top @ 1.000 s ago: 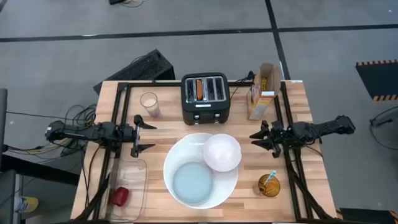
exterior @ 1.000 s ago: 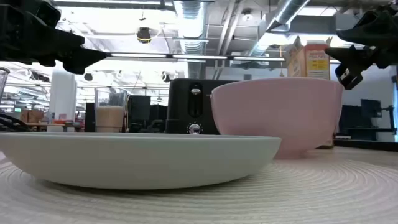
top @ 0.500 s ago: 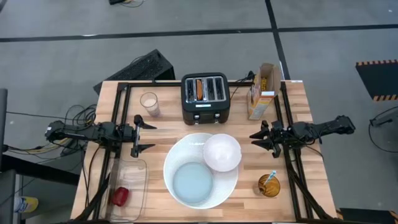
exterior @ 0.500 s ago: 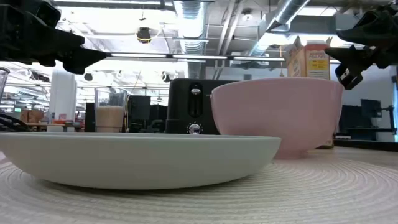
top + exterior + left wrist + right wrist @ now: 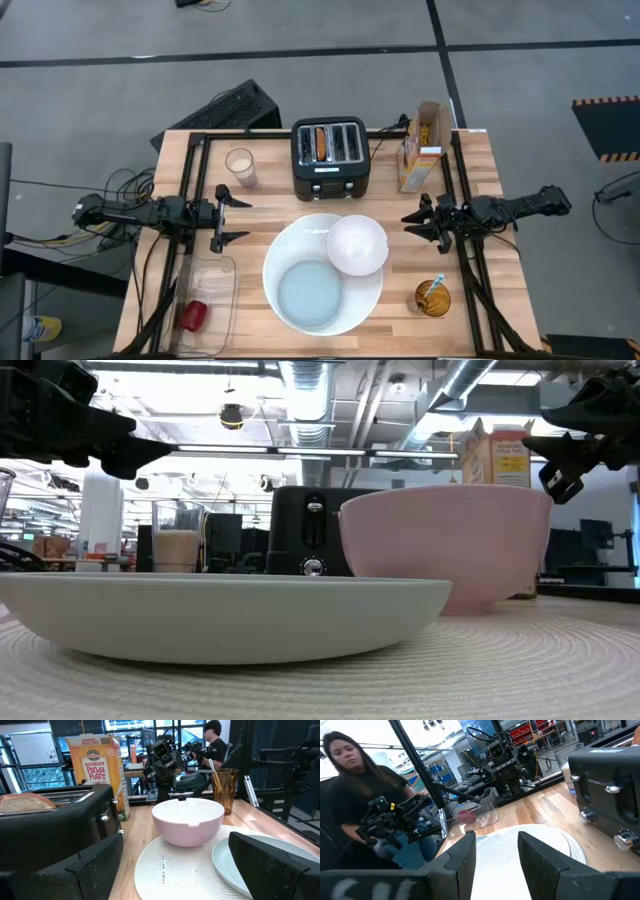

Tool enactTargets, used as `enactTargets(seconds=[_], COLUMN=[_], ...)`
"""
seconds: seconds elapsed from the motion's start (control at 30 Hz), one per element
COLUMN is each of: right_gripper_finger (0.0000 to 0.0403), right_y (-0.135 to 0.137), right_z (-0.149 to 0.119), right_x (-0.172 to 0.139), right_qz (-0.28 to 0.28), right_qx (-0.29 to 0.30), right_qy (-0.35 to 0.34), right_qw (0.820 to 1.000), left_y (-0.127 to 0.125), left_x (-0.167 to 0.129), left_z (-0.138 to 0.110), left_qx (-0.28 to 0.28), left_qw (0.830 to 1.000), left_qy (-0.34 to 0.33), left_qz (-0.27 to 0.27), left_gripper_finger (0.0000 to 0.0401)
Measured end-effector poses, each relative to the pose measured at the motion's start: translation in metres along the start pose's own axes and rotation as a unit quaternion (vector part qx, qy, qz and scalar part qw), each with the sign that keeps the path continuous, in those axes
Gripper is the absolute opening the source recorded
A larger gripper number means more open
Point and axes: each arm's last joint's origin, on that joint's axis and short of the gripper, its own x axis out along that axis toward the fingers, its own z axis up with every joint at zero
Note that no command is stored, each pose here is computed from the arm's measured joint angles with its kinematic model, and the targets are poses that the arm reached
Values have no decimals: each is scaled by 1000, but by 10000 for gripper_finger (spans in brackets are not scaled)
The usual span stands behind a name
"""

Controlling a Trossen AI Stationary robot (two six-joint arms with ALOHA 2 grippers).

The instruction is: Arrange a breakfast setting

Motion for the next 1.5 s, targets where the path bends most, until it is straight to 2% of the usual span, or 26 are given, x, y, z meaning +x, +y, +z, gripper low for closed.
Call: enactTargets(seconds=[1.1,1.2,1.5], right_gripper_finger=[168,168,168], right_y=[0,0,0], right_z=[0,0,0], right_x=[0,0,0], right_qz=[0,0,0], right_qx=[0,0,0], right_qy=[0,0,0], right_qw=[1000,1000,1000], left_y=[0,0,3], left_x=[0,0,0], left_z=[0,0,1], left_qx=[0,-17,-48], left_qw=[1000,1000,997], left_qy=[0,0,-7], left_qz=[0,0,53], left_gripper_finger=[350,350,350])
